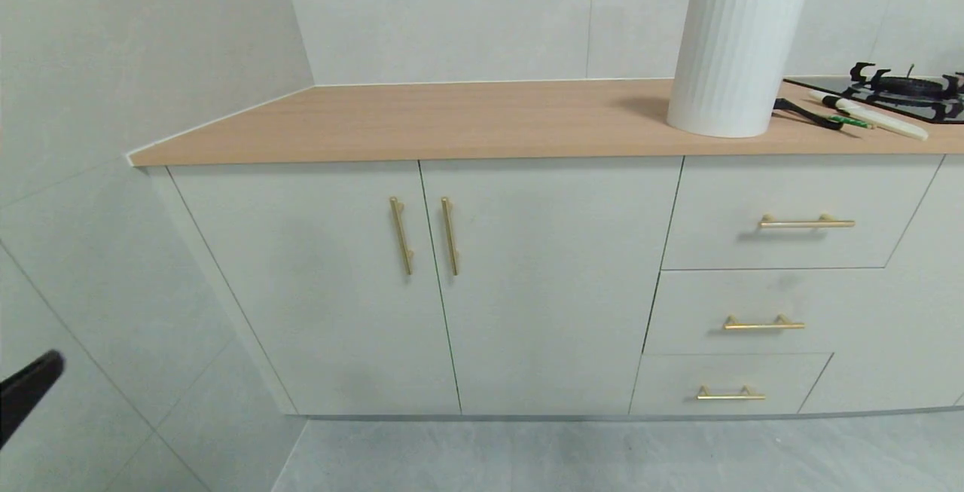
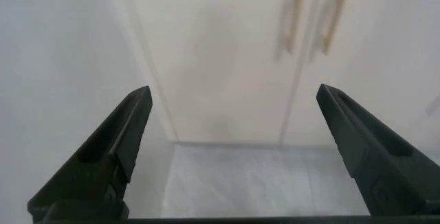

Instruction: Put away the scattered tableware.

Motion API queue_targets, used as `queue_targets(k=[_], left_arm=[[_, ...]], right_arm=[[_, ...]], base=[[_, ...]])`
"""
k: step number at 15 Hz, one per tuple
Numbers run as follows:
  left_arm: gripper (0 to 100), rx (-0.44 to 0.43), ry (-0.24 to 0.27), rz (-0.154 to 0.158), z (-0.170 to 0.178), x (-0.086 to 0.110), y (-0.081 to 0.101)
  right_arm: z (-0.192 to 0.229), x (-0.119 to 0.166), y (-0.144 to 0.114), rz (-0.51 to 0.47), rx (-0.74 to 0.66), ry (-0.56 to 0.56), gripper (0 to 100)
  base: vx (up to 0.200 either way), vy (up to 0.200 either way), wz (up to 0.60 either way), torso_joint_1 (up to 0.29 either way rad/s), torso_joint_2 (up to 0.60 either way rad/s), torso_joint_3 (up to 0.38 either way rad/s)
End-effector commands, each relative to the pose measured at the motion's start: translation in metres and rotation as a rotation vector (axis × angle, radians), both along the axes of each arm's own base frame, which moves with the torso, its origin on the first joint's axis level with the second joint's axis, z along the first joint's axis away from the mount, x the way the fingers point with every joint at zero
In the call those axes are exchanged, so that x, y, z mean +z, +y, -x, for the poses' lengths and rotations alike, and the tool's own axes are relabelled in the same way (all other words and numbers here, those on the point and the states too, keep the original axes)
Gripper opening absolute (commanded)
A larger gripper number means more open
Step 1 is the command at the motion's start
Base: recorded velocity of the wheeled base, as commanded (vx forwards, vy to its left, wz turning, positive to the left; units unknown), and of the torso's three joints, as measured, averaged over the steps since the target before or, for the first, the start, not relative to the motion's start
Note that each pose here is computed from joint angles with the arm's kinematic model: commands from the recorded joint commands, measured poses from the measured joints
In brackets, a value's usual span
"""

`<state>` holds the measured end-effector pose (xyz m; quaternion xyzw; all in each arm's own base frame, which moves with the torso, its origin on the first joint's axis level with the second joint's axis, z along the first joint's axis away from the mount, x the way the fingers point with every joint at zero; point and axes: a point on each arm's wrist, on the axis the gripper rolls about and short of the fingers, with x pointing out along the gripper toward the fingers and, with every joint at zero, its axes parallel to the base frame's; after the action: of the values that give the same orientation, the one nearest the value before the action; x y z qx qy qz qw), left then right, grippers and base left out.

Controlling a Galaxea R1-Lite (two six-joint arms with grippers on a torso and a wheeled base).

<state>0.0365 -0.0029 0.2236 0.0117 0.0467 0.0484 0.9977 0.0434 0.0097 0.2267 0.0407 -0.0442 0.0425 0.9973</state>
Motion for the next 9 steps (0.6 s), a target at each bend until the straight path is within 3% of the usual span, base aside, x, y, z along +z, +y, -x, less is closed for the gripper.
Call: queue_targets(k=[1,3,6,8,9], left_arm=[[100,0.077,-0.207,0.046,0.062,-0.009,0.020],[100,0.108,-0.276,0.058,0.079,-0.017,0.022],[100,0.049,-0.377,0.062,0.100,-0.033,0.020],[100,0.124,-0.375,0.065,0.099,-0.035,0.019],[100,0.188,-0.381,0.068,0.097,-0.036,0.019]], right_arm=[[0.074,-0.026,-0.022,0.026,-0.168,-0.178,100],[0.098,-0.042,-0.024,0.094,-0.243,-0.226,100],[0.101,-0.039,-0.024,0.080,-0.361,-0.234,100],[0.107,-0.042,-0.020,0.081,-0.454,-0.253,100],[0.112,-0.056,-0.017,0.110,-0.436,-0.255,100]], base=[[0.000,0.000,0.00,0.000,0.00,0.000],[0.000,0.000,0.00,0.000,0.00,0.000],[0.000,0.000,0.00,0.000,0.00,0.000],[0.000,0.000,0.00,0.000,0.00,0.000],[0.000,0.000,0.00,0.000,0.00,0.000]])
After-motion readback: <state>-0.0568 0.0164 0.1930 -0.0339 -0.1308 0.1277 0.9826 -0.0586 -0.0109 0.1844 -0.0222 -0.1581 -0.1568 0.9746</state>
